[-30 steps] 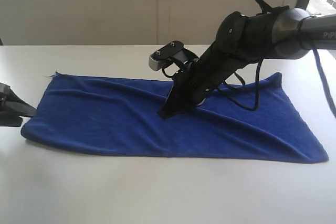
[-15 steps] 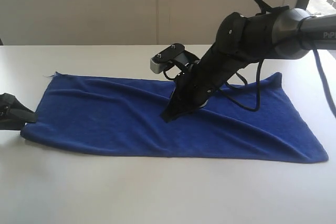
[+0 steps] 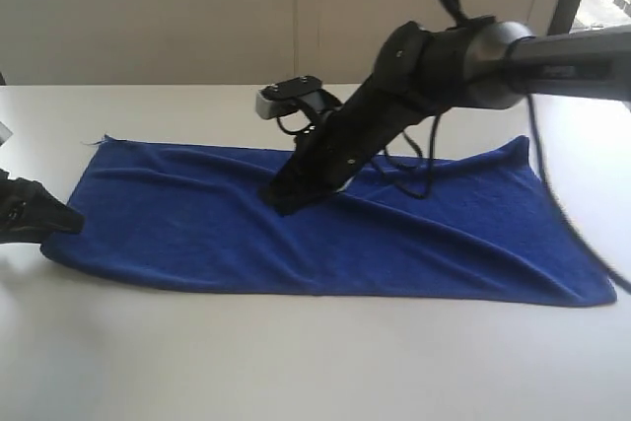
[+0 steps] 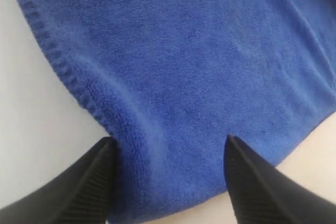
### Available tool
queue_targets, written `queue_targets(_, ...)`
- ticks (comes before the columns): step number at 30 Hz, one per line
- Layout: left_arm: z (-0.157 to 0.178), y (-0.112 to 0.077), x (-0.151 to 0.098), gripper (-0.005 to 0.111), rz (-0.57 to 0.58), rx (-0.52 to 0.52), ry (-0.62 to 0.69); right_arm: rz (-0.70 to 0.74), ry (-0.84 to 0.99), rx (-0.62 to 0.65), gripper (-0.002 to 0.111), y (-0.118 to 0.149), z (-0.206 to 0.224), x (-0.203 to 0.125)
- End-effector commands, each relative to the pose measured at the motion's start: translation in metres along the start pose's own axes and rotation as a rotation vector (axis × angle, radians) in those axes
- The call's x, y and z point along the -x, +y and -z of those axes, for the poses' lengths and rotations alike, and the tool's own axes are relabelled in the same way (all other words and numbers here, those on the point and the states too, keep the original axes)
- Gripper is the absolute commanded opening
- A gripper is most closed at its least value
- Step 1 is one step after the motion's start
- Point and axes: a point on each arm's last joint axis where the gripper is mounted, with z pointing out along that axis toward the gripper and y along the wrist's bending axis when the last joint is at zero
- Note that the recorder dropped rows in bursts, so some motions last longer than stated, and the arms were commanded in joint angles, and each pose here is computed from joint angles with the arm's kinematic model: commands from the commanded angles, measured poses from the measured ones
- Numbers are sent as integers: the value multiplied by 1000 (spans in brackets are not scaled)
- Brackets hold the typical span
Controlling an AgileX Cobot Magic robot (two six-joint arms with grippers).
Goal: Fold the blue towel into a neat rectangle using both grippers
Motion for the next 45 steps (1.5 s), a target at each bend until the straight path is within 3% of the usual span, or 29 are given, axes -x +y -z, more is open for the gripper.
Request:
queue_targets(1, -3, -4, -2, 63, -13, -38, 16, 35, -10, 87, 0, 25, -37, 31)
queue_targets(9, -2, -6, -6, 63, -31, -55, 58, 6, -54, 132, 0, 29, -87, 60)
queue_targets(21, -1, -13, -14, 63, -49, -138, 140, -41, -47, 183, 0, 18, -129, 59)
queue_targets(30, 4, -29, -18, 63, -4, -321, 194, -37, -4, 106, 0, 10, -131, 54)
queue_targets(33, 3, -31, -10, 63, 5, -340, 103, -43, 2, 109, 0, 10, -131, 53)
queue_targets(39, 10, -37, 28, 63, 44, -421, -319, -38, 12, 105, 0, 4, -119, 55)
queue_targets(43, 9, -30, 38, 63, 17, -324, -422, 97, 8, -118, 0, -6, -69, 74)
queue_targets(45, -5, -29, 43, 63, 8, -207, -425, 108, 22, -198, 0, -16, -36, 79)
